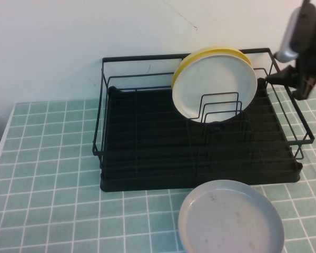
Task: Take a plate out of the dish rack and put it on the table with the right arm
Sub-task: Grasp the plate from the shelf
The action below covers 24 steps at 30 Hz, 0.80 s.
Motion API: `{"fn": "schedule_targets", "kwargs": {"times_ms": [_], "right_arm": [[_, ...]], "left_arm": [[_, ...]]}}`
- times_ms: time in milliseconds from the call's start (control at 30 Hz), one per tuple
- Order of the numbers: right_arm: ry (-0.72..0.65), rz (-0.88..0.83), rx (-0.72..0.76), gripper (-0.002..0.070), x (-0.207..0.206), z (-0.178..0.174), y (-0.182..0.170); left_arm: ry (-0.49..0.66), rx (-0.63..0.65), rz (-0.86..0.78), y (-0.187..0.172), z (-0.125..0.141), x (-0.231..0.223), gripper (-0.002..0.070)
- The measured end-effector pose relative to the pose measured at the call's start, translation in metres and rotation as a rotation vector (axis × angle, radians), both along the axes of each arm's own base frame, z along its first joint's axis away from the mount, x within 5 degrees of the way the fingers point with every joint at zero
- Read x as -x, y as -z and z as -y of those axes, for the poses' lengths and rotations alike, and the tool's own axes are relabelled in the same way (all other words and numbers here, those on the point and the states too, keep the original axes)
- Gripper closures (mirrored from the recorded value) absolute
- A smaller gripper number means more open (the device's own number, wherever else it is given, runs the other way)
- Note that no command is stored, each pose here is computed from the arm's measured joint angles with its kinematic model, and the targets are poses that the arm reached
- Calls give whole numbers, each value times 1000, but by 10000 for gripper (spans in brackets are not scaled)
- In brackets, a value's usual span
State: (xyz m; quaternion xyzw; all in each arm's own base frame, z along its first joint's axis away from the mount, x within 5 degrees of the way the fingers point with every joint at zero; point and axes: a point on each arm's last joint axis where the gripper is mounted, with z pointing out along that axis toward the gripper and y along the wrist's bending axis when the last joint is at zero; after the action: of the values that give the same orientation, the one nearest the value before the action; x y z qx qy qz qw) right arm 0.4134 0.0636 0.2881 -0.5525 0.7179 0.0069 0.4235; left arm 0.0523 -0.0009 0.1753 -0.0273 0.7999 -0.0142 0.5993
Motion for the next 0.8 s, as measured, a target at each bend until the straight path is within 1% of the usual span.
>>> {"fn": "schedule_targets", "kwargs": {"times_ms": [133,267,433,500,567,667,767,800], "right_arm": [[13,45,6,236,-26,-16,15],[21,48,-15,232,-48,-25,29],[57,24,-85,232,-67,-29,44],[70,10,-113,247,-69,-31,48],[79,5,-140,283,-70,-32,48],[85,3,-152,381,-71,-32,47],[88,5,-157,544,-71,-32,47],[88,5,-157,588,-71,-32,47]], "left_arm": [[0,0,0,0,0,0,678],[0,0,0,0,0,0,678],[0,0,0,0,0,0,678],[0,0,0,0,0,0,678],[0,0,0,0,0,0,678],[0,0,0,0,0,0,678],[0,0,0,0,0,0,678],[0,0,0,0,0,0,678]]}}
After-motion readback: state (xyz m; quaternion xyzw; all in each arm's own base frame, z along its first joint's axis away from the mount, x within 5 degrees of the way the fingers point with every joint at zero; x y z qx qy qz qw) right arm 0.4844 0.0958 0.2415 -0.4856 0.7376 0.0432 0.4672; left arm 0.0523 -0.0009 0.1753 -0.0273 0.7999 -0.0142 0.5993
